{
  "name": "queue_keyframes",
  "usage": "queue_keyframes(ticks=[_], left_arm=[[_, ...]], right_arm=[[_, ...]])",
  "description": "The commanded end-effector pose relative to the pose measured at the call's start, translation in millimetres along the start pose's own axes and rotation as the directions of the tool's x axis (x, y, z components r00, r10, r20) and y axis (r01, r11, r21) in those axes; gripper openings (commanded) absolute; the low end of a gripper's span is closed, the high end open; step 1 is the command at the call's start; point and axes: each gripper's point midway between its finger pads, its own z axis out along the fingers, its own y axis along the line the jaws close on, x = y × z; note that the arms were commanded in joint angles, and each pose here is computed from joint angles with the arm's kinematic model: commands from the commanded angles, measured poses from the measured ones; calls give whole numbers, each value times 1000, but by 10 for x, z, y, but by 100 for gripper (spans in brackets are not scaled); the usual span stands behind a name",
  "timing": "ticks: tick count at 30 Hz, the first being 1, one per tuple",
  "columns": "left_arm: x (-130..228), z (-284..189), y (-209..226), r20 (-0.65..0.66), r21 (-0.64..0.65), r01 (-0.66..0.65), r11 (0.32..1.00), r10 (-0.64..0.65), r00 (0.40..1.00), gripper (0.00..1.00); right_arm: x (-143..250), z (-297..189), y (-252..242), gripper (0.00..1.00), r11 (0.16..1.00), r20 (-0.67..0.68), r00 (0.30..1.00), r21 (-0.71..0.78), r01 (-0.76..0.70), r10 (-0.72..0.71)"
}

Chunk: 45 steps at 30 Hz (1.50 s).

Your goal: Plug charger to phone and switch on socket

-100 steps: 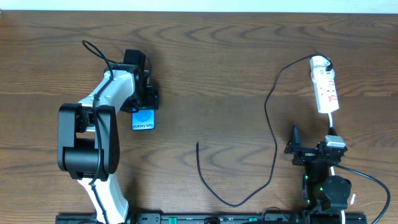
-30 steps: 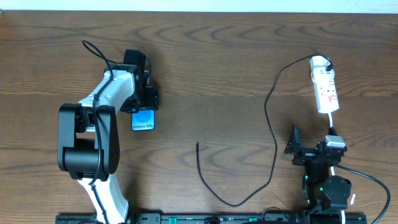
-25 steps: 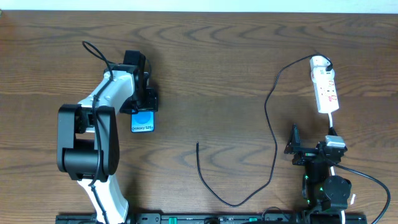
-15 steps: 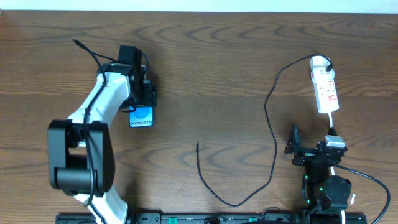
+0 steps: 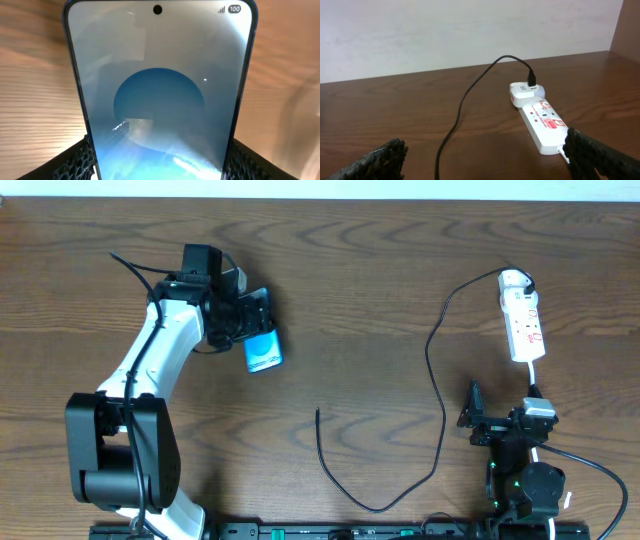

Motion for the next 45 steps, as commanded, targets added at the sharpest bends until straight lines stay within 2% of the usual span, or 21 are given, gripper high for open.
queue_keyframes(ticks=[1,8,15,25,30,45], left_arm=[[60,-160,-513,-80,253,153,955,-137,987,7],[48,-403,-1050,-234,506,293,812,-198,952,7],[116,-579,-1263,-437,523,506,686,-294,850,7],[201,-763,-1419,-589,508,621,598,-285,756,7],[201,-888,-1515,-627,536,624,568,-227,745,7],[161,-910,-1541,-701,441,731,521,-309,643,7]], right_arm=[[8,-2,18,99,1000,-1,1000,-5,-12,12],[8,-2,18,99,1000,-1,1000,-5,-12,12],[8,-2,18,99,1000,-1,1000,-5,-12,12],[8,-2,18,99,1000,-1,1000,-5,-12,12],[8,-2,18,99,1000,-1,1000,-5,-12,12],[8,-2,18,99,1000,-1,1000,-5,-12,12]])
